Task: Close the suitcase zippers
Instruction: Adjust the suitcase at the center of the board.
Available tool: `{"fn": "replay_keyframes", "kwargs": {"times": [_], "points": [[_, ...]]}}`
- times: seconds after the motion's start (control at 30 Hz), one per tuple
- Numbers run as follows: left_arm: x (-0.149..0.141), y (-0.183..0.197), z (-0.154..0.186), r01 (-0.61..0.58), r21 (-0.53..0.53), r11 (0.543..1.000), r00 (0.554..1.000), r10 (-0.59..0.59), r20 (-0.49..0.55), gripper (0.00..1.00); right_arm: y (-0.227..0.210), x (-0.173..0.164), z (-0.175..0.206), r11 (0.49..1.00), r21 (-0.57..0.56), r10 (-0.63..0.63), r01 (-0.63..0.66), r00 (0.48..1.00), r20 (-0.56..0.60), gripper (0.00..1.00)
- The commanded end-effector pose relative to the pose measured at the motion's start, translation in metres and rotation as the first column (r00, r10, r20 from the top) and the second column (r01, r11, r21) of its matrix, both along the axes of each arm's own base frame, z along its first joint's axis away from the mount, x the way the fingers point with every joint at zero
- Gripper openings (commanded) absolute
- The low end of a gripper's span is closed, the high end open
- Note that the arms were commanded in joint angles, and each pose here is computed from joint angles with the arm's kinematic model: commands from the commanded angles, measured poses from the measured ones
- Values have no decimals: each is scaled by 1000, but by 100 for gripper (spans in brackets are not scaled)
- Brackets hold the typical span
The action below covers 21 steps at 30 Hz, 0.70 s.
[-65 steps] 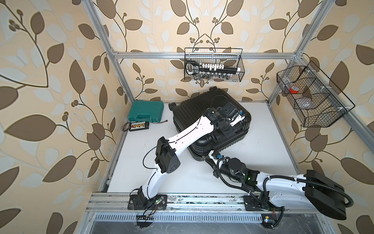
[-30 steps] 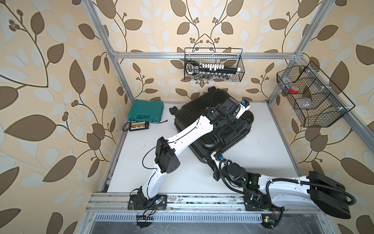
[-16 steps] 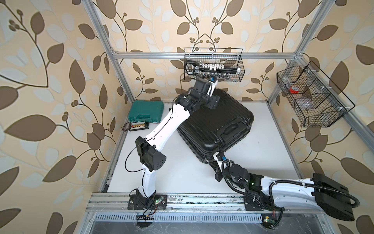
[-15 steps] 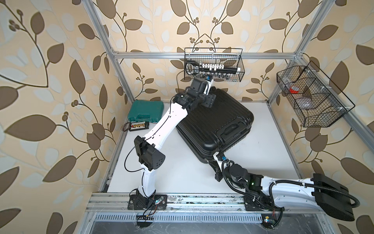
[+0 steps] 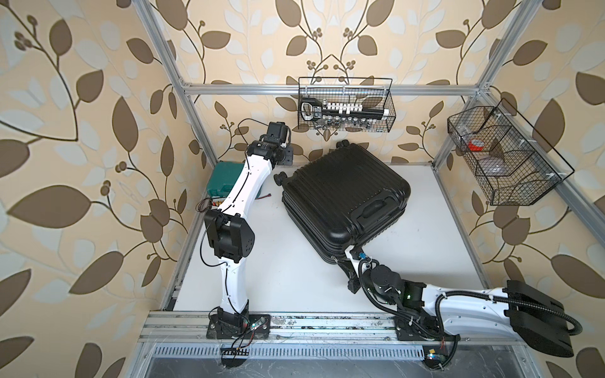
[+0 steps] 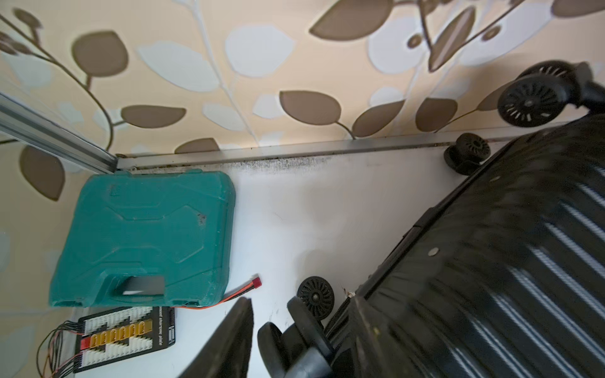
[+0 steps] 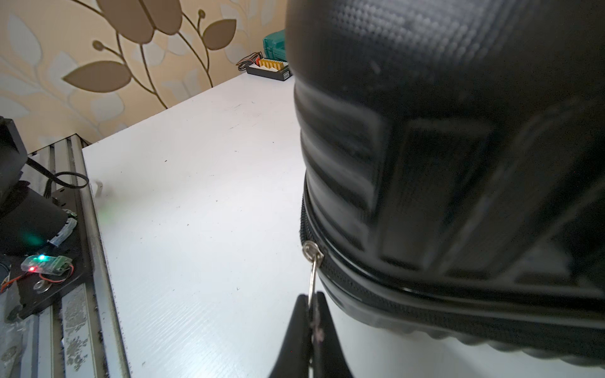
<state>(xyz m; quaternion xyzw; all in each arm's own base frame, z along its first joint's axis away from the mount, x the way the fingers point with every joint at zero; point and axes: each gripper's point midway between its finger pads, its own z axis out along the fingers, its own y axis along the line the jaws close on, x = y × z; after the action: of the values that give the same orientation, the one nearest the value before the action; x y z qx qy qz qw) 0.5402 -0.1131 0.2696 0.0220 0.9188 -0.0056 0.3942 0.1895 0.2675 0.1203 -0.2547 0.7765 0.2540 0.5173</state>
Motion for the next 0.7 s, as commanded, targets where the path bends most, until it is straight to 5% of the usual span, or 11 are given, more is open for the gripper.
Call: {"fn": "replay_keyframes", "kwargs": {"times": [0.0, 0.3, 0.67], "points": [[-3, -17, -26, 86, -18, 996, 993, -87, -84, 48, -10, 5, -4, 999, -21, -48, 48, 999, 4, 0], [-31, -23, -67, 212, 5, 977, 937, -201, -287, 47, -15, 10, -1, 996, -32, -86, 87, 996, 15, 0], [-113, -19, -93, 281, -65, 957, 817, -274, -508, 45, -47, 24, 13, 974, -37, -221, 223, 974, 50, 0]]}}
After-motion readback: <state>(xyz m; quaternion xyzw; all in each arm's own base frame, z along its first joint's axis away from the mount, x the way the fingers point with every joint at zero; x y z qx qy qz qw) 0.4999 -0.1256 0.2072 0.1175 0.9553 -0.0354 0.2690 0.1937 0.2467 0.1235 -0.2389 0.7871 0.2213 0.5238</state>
